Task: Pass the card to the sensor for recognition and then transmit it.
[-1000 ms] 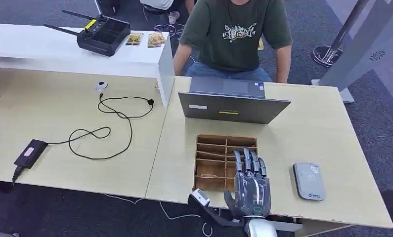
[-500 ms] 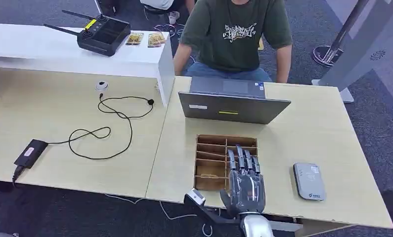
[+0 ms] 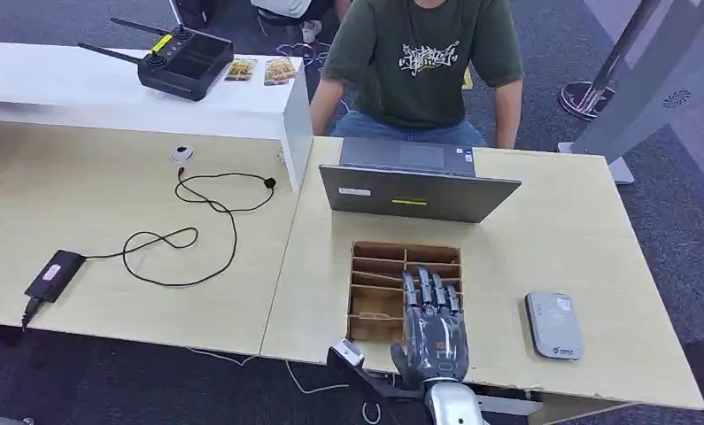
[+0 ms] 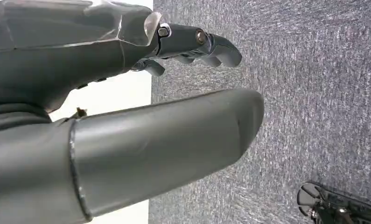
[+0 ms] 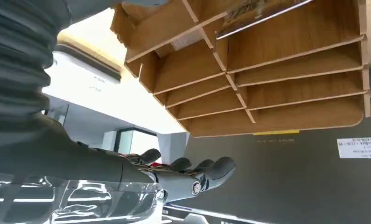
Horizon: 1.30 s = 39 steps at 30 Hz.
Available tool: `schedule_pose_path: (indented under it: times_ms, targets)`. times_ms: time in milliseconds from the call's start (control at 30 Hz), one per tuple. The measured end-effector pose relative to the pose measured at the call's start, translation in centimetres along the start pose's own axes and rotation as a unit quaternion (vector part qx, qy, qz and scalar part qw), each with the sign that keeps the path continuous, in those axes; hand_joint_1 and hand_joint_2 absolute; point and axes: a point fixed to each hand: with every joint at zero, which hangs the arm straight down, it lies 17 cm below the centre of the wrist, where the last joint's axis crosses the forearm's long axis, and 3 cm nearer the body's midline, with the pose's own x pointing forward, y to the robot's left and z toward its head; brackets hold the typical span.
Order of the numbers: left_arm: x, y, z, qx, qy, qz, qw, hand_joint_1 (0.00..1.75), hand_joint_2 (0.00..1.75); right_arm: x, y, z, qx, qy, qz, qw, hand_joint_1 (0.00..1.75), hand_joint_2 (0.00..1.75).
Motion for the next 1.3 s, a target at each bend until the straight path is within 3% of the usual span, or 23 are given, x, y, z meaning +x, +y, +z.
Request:
schedule_pose_path:
  times_ms: [1300]
  targets:
    - [0.2,-1.6,-0.2,-0.008,0.001,0.021,1.0,0.0,0.0,-1.0,2.4,-1.1,0.02,0.046,-0.063,0.997,0.0,1.75]
